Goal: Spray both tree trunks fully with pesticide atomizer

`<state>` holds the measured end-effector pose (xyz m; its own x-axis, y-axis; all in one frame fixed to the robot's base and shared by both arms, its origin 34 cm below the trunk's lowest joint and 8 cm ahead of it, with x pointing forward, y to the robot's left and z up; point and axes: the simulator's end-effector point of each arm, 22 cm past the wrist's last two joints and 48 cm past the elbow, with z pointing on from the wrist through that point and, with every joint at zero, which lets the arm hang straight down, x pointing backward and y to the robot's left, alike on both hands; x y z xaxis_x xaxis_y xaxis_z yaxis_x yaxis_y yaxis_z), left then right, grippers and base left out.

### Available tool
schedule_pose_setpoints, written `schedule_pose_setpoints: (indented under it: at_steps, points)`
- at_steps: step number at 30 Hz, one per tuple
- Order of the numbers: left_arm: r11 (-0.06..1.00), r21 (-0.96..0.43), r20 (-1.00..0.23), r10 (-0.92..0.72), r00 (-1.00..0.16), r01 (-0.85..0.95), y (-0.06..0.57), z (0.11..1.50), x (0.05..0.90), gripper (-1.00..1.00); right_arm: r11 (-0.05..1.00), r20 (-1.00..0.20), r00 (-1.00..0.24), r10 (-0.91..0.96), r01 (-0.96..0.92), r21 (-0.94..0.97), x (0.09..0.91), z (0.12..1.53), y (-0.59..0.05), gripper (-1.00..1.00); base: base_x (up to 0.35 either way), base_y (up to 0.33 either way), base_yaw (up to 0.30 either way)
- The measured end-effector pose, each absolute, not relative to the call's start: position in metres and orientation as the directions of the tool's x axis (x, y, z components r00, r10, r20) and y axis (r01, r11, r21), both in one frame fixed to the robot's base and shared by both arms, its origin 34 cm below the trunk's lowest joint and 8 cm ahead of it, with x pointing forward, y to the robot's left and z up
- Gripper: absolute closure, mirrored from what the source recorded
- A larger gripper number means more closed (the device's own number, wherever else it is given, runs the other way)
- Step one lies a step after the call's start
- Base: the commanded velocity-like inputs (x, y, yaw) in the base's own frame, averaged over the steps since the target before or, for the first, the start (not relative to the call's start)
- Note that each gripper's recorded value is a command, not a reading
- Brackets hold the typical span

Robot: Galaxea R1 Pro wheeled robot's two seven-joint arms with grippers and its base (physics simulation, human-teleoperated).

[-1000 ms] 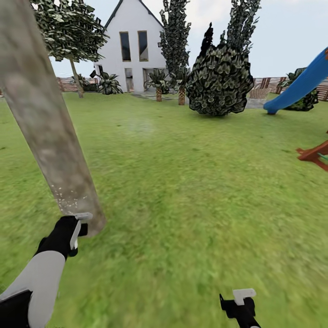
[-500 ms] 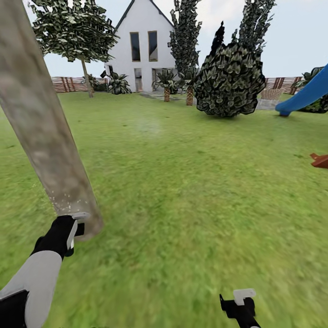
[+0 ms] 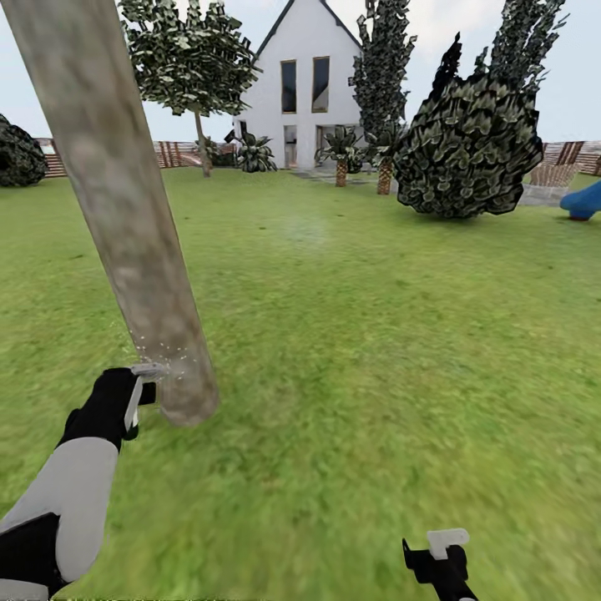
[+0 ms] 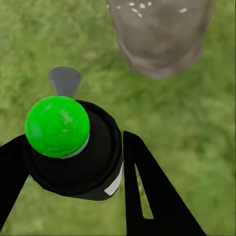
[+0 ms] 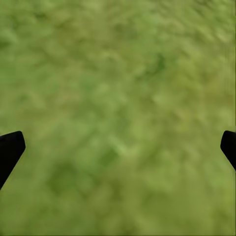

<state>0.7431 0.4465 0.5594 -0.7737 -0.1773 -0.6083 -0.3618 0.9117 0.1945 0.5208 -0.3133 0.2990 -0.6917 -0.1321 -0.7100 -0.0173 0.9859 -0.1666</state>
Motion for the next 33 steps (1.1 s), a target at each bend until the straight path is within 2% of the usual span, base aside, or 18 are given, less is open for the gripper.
schedule_pose_setpoints:
  at_steps: [3, 10, 15, 33]
  points:
    - [0.897, 0.214, -0.627, -0.177, -0.758, -0.387, 0.470, 0.572, 0.742, 1.00, 0.986, -0.710, -0.691, -0.132, -0.017, -0.167, 0.521, 0.299, -0.313, -1.00, 0.000, 0.000, 0.021]
    - [0.901, 0.211, -0.585, -0.195, -0.787, -0.380, 0.462, 0.565, 0.732, 1.00, 0.986, -0.710, -0.691, -0.133, -0.017, -0.168, 0.521, 0.299, -0.314, -1.00, 0.169, -0.112, 0.001]
    - [0.900, 0.211, -0.585, -0.195, -0.787, -0.381, 0.462, 0.564, 0.732, 1.00, 0.986, -0.710, -0.691, -0.133, -0.017, -0.168, 0.521, 0.299, -0.314, -1.00, 0.150, -0.235, 0.000]
    - [0.900, 0.213, -0.588, -0.193, -0.785, -0.381, 0.463, 0.565, 0.732, 1.00, 0.986, -0.711, -0.691, -0.132, -0.017, -0.167, 0.521, 0.299, -0.314, -1.00, 0.010, -0.274, 0.000]
